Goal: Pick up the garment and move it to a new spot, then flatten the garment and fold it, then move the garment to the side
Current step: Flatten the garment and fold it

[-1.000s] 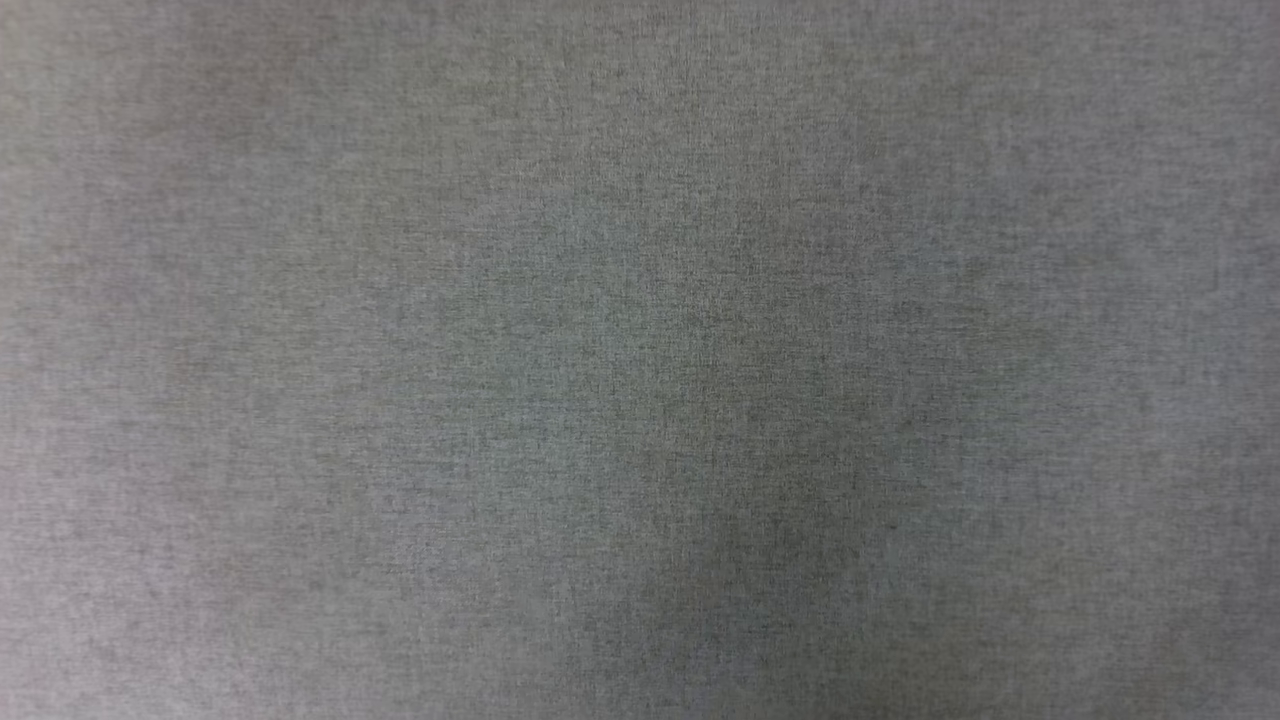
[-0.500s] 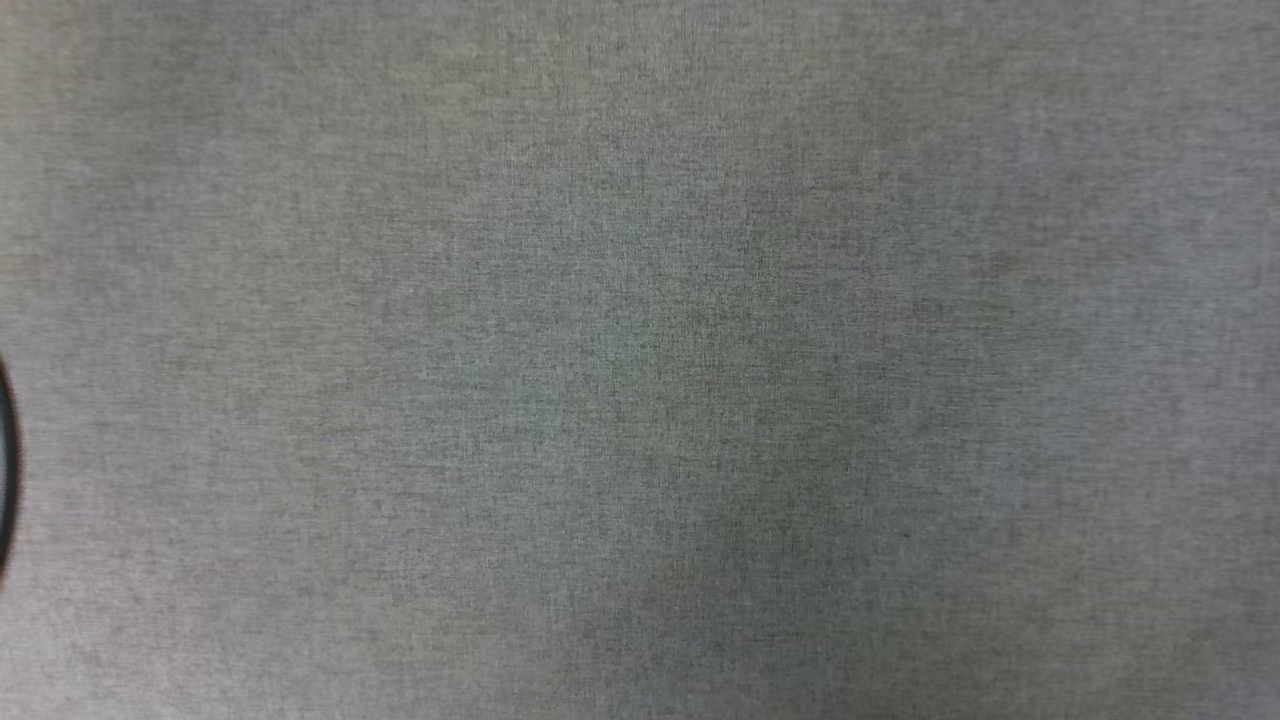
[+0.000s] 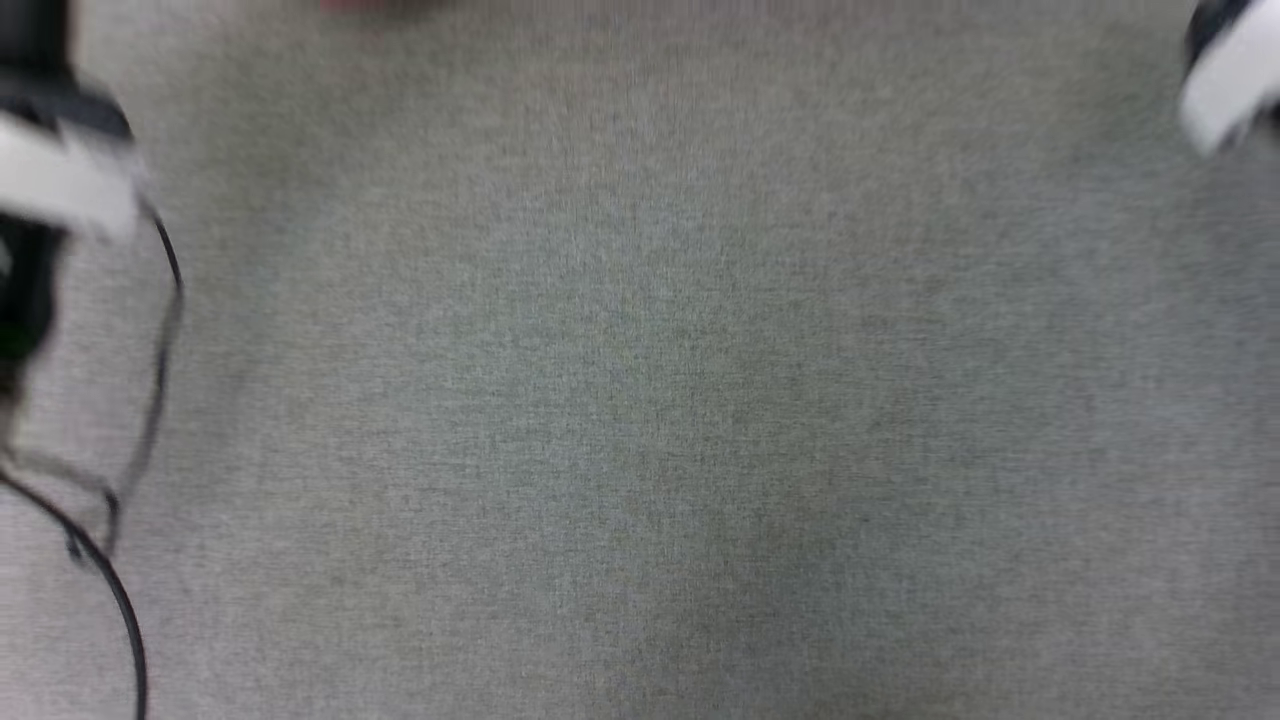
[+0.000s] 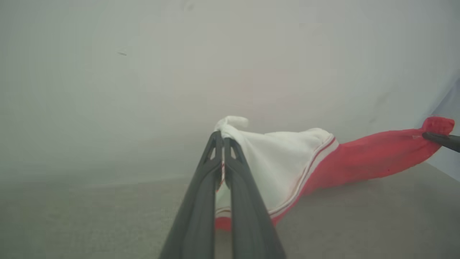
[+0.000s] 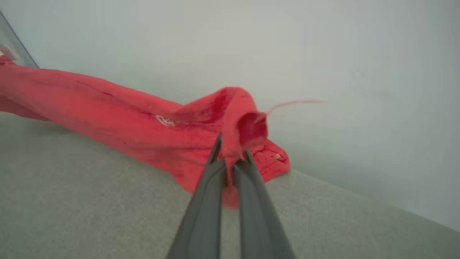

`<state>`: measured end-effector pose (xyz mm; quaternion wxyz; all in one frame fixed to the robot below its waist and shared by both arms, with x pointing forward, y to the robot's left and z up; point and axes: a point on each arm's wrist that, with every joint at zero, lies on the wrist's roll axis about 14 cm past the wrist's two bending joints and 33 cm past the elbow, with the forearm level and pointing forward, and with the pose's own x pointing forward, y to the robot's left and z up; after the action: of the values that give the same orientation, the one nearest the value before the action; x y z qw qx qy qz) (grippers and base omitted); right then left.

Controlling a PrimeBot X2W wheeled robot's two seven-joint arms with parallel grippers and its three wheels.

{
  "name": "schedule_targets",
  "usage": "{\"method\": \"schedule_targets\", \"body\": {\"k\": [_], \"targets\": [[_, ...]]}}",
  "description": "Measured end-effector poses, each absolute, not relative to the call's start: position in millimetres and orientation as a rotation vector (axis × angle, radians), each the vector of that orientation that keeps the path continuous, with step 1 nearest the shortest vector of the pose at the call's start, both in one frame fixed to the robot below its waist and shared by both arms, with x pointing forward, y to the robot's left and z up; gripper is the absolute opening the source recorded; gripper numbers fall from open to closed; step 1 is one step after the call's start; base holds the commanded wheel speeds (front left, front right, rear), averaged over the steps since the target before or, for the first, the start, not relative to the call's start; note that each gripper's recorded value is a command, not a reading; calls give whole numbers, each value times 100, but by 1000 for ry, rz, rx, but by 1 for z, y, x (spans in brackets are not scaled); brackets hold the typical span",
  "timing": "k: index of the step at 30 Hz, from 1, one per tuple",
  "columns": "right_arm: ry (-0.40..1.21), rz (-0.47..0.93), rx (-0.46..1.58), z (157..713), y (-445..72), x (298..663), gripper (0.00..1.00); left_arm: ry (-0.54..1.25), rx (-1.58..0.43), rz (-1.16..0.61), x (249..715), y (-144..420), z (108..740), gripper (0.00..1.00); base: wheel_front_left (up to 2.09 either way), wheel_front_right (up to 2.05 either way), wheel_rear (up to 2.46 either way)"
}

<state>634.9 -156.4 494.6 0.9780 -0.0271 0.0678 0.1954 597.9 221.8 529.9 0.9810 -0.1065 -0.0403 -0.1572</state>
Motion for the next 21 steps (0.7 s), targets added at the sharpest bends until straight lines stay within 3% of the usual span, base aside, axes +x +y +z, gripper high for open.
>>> {"method": "schedule_targets", "body": {"k": [21], "targets": [[431,373,74,429,-167,438,0,223,-377,-166,392,221,451,0,0,0,0]]}}
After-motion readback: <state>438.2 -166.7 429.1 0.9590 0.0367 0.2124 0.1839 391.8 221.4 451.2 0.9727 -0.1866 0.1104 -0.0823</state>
